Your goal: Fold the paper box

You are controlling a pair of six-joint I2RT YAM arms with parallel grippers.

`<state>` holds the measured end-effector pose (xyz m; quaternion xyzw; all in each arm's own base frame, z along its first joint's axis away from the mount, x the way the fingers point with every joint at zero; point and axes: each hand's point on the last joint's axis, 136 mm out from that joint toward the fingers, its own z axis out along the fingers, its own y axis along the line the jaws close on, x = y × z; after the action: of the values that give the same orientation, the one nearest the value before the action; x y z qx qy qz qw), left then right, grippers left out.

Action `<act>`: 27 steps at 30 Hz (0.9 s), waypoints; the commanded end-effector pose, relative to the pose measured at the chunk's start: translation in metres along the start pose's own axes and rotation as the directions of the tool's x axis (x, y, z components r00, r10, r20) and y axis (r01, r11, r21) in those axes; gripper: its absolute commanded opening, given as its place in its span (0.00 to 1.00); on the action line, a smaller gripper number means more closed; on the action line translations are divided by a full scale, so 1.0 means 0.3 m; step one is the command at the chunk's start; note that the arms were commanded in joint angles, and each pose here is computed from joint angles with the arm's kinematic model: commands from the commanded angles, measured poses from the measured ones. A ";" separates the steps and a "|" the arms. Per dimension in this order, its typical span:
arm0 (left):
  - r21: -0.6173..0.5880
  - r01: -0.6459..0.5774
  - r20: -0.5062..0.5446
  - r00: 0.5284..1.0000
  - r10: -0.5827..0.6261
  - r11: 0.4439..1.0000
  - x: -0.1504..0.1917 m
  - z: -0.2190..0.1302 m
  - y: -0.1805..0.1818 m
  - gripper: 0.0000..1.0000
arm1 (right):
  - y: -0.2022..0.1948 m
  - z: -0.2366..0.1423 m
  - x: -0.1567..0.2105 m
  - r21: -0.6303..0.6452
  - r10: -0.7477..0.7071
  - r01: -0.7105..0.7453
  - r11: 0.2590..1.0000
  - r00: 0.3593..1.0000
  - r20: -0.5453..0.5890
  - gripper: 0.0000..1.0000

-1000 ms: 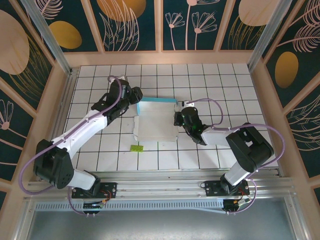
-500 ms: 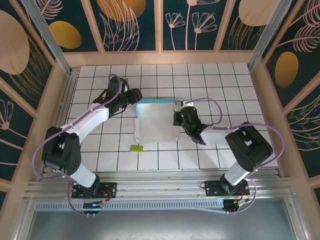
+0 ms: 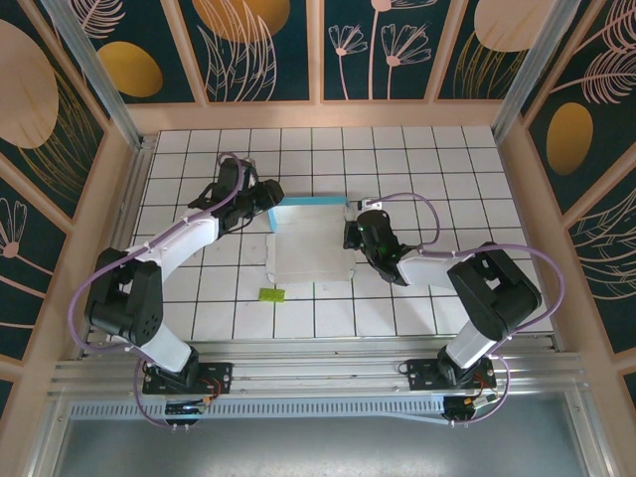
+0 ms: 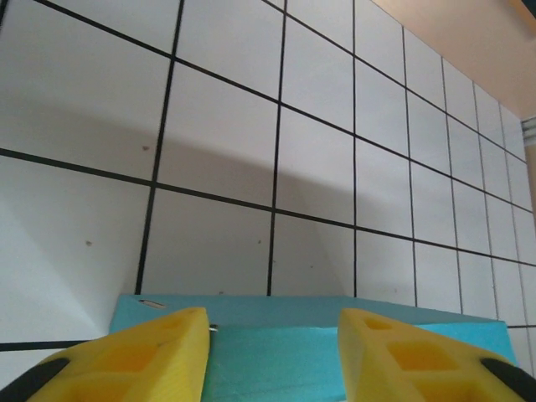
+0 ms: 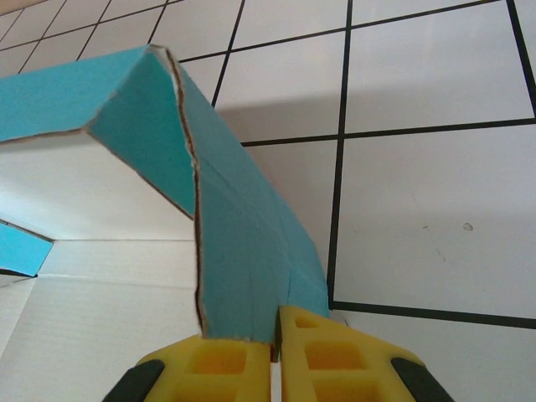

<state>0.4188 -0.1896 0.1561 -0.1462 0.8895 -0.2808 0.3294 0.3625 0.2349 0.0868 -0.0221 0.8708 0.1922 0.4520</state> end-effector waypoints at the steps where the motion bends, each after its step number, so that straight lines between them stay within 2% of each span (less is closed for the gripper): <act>1: -0.073 0.000 0.034 0.999 0.002 0.997 -0.004 -0.044 0.052 0.50 | -0.010 0.012 0.053 0.024 -0.030 0.031 0.999 0.998 -0.058 0.11; 7: -0.006 0.024 -0.022 0.999 -0.024 1.000 0.039 -0.017 0.029 0.52 | -0.008 0.017 0.057 0.023 -0.029 0.031 0.999 0.998 -0.063 0.11; 15: 0.064 0.072 -0.099 0.993 -0.066 0.995 0.103 0.036 0.016 0.28 | 0.007 0.016 0.053 0.013 -0.022 0.023 1.000 0.997 -0.071 0.11; 19: 0.070 0.080 -0.108 0.992 -0.072 0.994 0.110 0.040 0.016 0.26 | 0.045 0.024 0.050 -0.018 0.006 -0.007 1.000 0.996 -0.094 0.12; 23: 0.080 0.089 -0.112 0.990 -0.080 0.993 0.112 0.042 0.010 0.26 | 0.113 0.033 0.034 -0.082 0.091 -0.100 0.992 0.990 -0.110 0.13; 27: 0.086 0.088 -0.109 0.991 -0.079 0.992 0.105 0.041 0.002 0.26 | 0.123 0.067 0.043 -0.072 0.161 -0.170 0.983 0.980 -0.117 0.14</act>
<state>0.4088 -0.1969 0.1375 -0.1587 0.8854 -0.3192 0.2981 0.3676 0.2611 0.0880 0.0063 0.8782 0.2349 0.4166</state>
